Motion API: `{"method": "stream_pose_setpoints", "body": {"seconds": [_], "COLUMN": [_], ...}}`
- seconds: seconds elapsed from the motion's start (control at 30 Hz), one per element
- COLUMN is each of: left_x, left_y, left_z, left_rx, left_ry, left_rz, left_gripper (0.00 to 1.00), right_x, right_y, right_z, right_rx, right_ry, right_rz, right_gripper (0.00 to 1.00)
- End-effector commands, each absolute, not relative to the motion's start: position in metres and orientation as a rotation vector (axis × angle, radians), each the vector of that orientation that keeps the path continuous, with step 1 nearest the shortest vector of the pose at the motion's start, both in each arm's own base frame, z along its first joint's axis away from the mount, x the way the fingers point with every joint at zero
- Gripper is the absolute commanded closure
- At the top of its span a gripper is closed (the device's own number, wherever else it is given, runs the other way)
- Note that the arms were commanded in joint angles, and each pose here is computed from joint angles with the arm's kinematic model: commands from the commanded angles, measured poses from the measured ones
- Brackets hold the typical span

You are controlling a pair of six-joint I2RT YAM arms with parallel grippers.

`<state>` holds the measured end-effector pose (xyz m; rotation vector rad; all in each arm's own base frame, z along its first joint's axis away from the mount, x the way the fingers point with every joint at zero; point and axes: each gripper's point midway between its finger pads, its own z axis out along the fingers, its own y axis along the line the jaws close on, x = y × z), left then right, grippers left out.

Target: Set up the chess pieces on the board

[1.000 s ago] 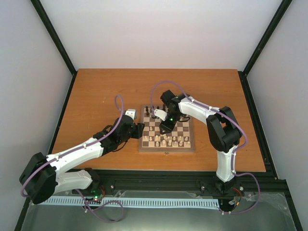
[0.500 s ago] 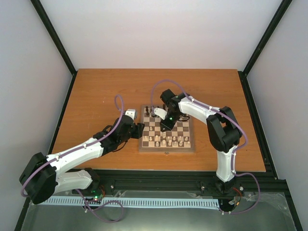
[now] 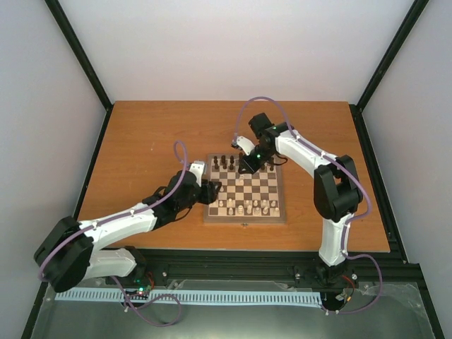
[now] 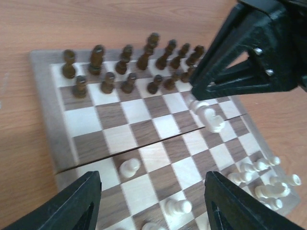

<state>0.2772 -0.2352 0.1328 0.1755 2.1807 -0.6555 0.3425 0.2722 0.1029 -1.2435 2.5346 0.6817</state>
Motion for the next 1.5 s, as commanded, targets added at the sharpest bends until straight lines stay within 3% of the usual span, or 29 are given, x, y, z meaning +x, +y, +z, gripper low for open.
{"method": "stream_pose_setpoints", "body": {"seconds": [0.0,0.23,0.5,1.3,1.47], "left_x": [0.284,0.269,0.274,0.275,0.283], "left_y": [-0.272,-0.308,-0.311,-0.332,-0.328], "left_z": [0.16,0.149,0.141,0.151,0.151], "left_rx": [0.335,0.757,0.928,1.049,1.028], "left_ry": [2.033,1.931,1.846,1.74,1.73], "left_rz": [-0.789,-0.667,-0.525,-0.501,-0.417], "left_gripper": [0.37,0.51,0.62,0.72,0.68], "right_x": [0.342,0.333,0.321,0.307,0.306], "right_y": [0.285,0.289,0.291,0.295,0.295], "right_z": [0.138,0.144,0.143,0.137,0.136], "right_rx": [-1.179,-1.18,-1.201,-1.217,-1.217], "right_ry": [2.473,2.469,2.462,2.466,2.47], "right_rz": [0.793,0.882,0.955,1.065,1.072], "right_gripper": [0.88,0.88,0.87,0.87,0.87]}}
